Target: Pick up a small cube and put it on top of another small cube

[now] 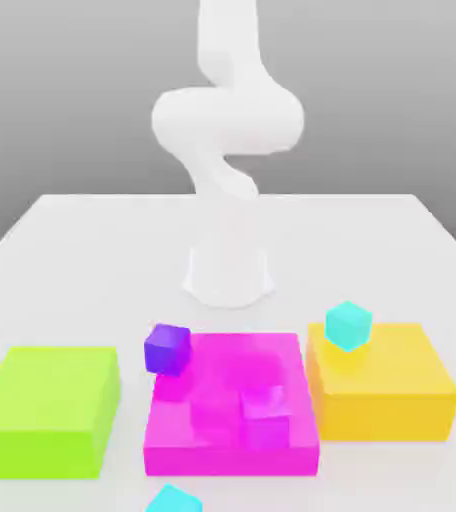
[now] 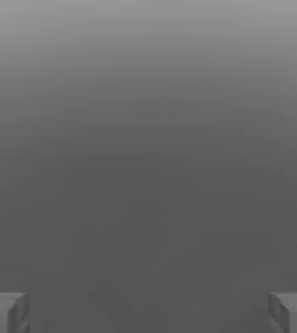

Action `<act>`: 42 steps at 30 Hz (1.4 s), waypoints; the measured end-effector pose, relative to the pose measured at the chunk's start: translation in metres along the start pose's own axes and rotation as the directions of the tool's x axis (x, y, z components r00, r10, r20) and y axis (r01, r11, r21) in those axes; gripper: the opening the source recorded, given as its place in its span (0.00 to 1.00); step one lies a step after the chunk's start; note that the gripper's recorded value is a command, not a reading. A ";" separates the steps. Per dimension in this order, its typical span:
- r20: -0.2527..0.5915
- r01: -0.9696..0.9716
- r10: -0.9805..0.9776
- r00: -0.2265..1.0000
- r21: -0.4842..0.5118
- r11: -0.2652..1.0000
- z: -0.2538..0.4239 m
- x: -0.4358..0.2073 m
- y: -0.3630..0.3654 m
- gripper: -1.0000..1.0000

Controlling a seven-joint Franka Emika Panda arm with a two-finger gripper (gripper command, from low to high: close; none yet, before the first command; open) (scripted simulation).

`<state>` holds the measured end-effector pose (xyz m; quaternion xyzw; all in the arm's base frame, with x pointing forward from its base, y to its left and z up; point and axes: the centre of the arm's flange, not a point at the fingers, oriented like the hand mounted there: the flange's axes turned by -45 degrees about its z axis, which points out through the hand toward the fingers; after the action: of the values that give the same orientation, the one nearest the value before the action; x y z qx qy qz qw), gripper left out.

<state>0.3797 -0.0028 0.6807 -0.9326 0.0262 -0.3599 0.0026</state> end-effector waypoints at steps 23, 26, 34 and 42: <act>0.500 -0.277 0.361 0.787 -0.236 0.931 0.384 -0.136 0.051 0.50; 0.548 -0.300 0.406 0.731 -0.276 0.913 0.423 -0.175 0.056 0.50; 0.591 -0.321 0.452 0.668 -0.319 0.892 0.505 -0.262 0.063 0.00; 0.590 -0.321 0.452 0.669 -0.318 0.892 0.497 -0.254 0.063 0.00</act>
<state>0.5228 -0.0597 0.1409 -0.9669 0.2550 -0.0005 0.0004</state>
